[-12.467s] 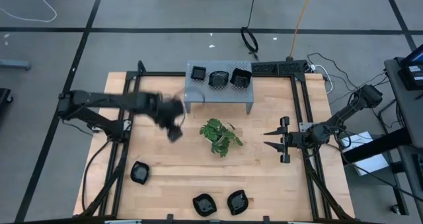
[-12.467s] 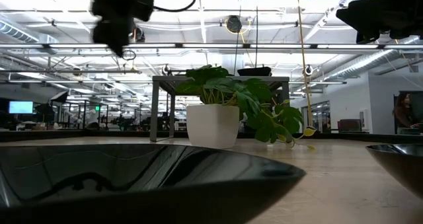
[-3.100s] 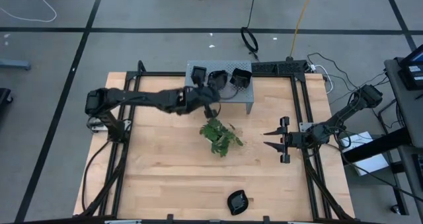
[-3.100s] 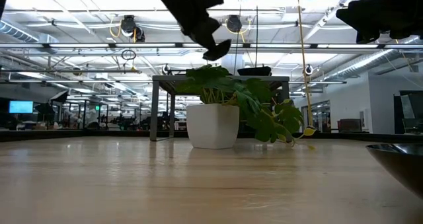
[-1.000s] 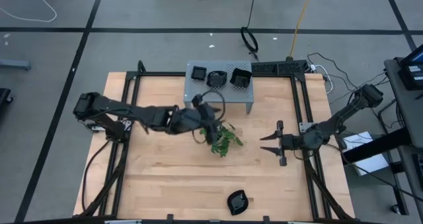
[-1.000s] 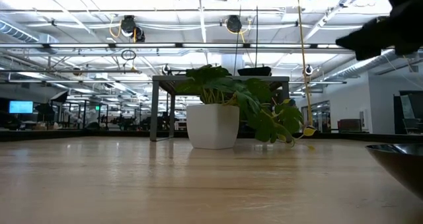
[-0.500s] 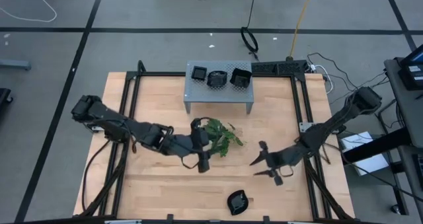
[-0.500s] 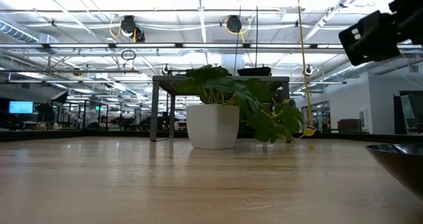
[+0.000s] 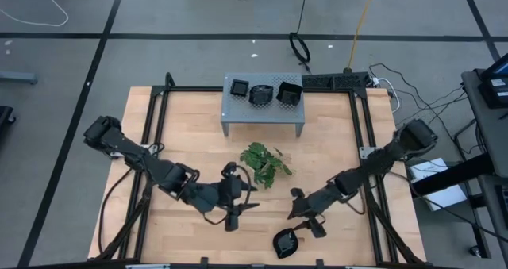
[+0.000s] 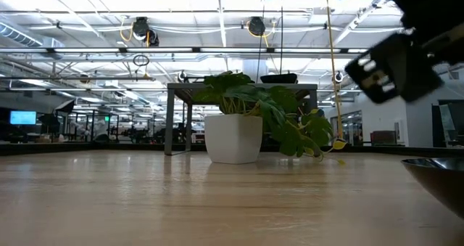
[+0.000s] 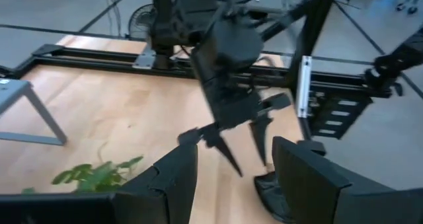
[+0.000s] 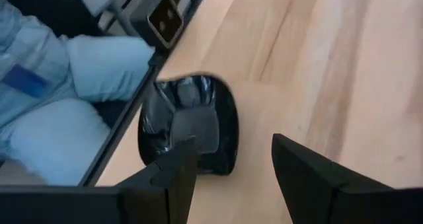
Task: Pick & Place Mini shaped plates
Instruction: Stack the leaf-shaped black bowl on top of the other leaf-shaped black bowls on the shelf, then return to Home Position
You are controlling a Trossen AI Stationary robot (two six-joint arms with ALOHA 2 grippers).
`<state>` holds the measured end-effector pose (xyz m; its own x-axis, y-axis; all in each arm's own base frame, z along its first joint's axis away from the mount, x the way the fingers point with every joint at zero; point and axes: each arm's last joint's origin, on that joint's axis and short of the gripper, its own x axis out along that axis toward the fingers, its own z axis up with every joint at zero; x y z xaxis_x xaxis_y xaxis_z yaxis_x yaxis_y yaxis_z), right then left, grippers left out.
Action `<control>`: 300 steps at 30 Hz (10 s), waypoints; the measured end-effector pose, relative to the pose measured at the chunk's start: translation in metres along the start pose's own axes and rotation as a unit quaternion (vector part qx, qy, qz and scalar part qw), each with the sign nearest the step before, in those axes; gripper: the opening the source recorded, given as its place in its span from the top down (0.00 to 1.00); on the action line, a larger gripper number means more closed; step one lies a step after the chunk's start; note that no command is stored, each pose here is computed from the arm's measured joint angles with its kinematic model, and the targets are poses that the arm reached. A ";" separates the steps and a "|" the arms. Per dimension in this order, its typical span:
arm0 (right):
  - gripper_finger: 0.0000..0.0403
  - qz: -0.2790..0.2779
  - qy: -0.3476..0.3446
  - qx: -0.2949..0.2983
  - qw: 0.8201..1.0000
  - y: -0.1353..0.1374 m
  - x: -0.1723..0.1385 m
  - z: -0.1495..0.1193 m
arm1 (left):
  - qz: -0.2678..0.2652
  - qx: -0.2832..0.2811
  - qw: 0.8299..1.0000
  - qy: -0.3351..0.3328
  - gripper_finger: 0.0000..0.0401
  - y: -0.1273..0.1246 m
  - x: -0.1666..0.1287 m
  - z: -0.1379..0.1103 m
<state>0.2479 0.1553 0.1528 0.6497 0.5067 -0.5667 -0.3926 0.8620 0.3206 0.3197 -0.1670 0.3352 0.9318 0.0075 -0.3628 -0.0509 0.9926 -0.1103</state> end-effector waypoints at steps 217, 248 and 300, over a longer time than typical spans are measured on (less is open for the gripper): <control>0.65 -0.326 -0.401 -0.051 0.854 -0.103 -0.201 -0.067 | -0.029 -0.077 0.984 -0.157 0.50 0.139 -0.160 -0.143; 0.65 -0.336 -0.353 -0.043 0.872 -0.106 -0.195 -0.074 | -0.031 -0.103 0.976 -0.190 0.50 0.164 -0.127 -0.179; 0.65 -0.337 -0.345 -0.043 0.875 -0.107 -0.194 -0.076 | 0.157 -0.055 0.961 -0.220 0.50 0.229 -0.142 -0.203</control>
<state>0.1146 -0.0361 0.1711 0.9790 -0.2038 -0.0025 0.2038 0.9789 0.0150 0.1024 0.0347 0.1734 0.9246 0.3797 0.0300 -0.3700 0.9141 -0.1658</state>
